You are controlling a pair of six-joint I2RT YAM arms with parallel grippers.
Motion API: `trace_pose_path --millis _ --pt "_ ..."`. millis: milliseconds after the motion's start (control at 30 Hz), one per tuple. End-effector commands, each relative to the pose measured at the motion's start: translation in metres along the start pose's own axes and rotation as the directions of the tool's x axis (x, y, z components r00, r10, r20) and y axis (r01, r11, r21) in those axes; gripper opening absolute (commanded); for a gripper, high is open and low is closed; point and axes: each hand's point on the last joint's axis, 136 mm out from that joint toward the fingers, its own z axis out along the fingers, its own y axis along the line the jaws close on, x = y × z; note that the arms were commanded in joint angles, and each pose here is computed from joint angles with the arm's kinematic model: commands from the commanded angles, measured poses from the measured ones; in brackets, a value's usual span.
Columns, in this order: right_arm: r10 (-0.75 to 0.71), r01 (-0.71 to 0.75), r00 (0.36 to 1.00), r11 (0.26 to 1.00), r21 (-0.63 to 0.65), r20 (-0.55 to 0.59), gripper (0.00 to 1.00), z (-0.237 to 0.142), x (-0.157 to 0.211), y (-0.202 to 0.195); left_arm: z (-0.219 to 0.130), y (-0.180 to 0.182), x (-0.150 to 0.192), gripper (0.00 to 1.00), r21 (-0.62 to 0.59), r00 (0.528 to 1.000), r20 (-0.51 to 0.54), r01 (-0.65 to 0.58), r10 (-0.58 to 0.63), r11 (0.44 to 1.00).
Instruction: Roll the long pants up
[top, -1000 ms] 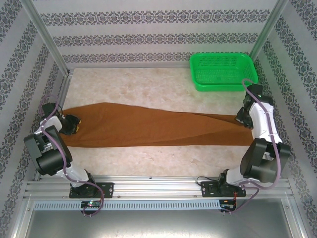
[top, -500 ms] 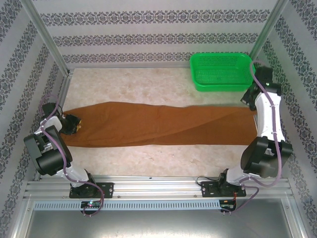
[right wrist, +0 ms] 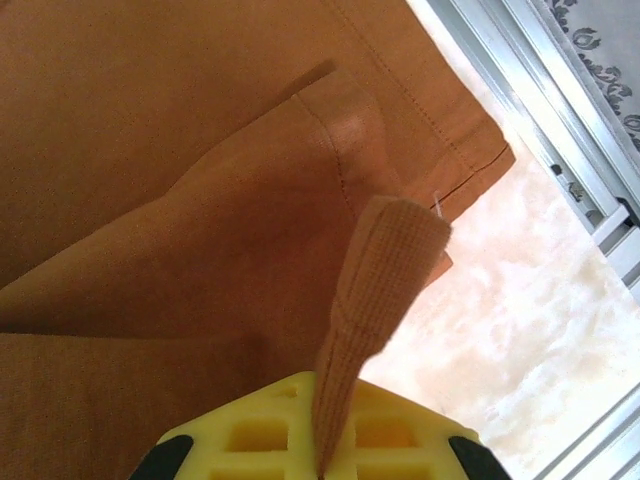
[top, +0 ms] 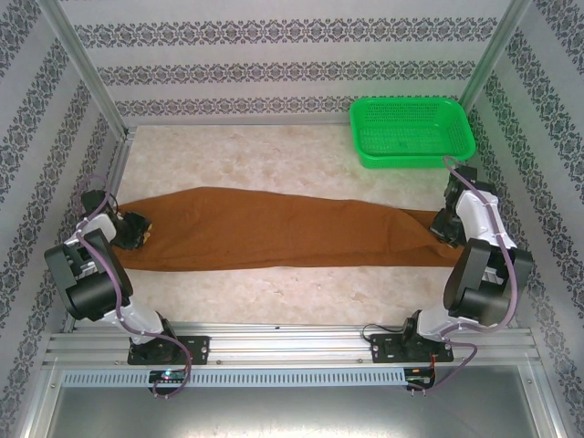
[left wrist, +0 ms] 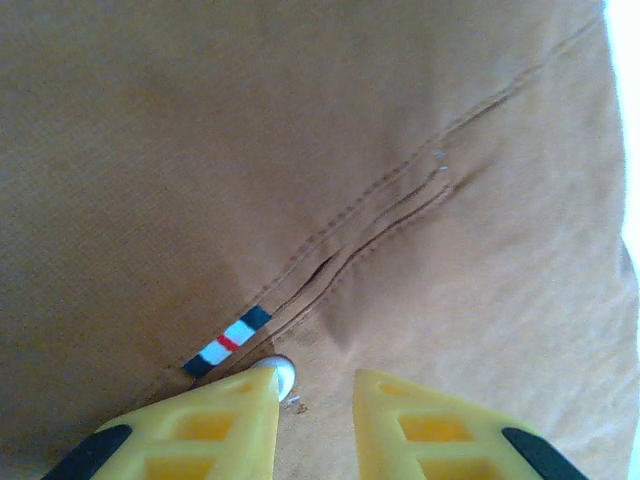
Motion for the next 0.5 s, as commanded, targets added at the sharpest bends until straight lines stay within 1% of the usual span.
trace_pose_path --millis 0,67,100,133,167,200,267,333,467 --pt "-0.022 0.02 0.998 0.999 -0.039 -0.052 0.0 0.01 0.026 0.002 0.008 0.027 0.01 0.24 -0.107 0.999 -0.018 0.035 -0.038 0.994" --pt "-0.046 0.038 0.994 0.995 -0.09 -0.095 0.0 0.018 0.042 0.01 0.008 0.035 0.008 0.23 -0.13 0.998 -0.007 0.068 -0.07 0.989" --pt "-0.056 0.04 0.991 0.991 -0.124 -0.125 0.04 0.019 0.05 0.016 0.008 0.038 0.006 0.2 -0.131 0.995 -0.004 0.095 -0.096 0.987" --pt "-0.074 0.053 0.988 0.988 -0.146 -0.139 0.13 0.018 0.055 0.022 0.009 0.041 0.005 0.19 -0.132 0.993 -0.003 0.12 -0.122 0.984" --pt "-0.095 0.072 0.985 0.985 -0.159 -0.145 0.31 0.016 0.059 0.027 0.009 0.043 0.001 0.17 -0.122 0.989 -0.003 0.146 -0.147 0.982" --pt "-0.109 0.085 0.984 0.983 -0.164 -0.144 0.47 0.014 0.061 0.031 0.01 0.046 -0.002 0.15 -0.12 0.986 -0.002 0.166 -0.168 0.979" --pt "-0.105 0.081 0.985 0.981 -0.176 -0.135 0.67 0.01 0.061 0.033 0.009 0.052 -0.008 0.11 -0.134 0.98 0.009 0.2 -0.2 0.971" --pt "-0.067 0.046 0.992 0.98 -0.193 -0.107 0.75 0.004 0.055 0.031 0.005 0.063 -0.017 0.08 -0.149 0.971 0.038 0.241 -0.238 0.959" --pt "0.017 -0.024 0.999 0.976 -0.218 -0.032 0.76 -0.009 0.034 0.021 -0.009 0.086 -0.035 0.03 -0.171 0.945 0.101 0.325 -0.312 0.93"
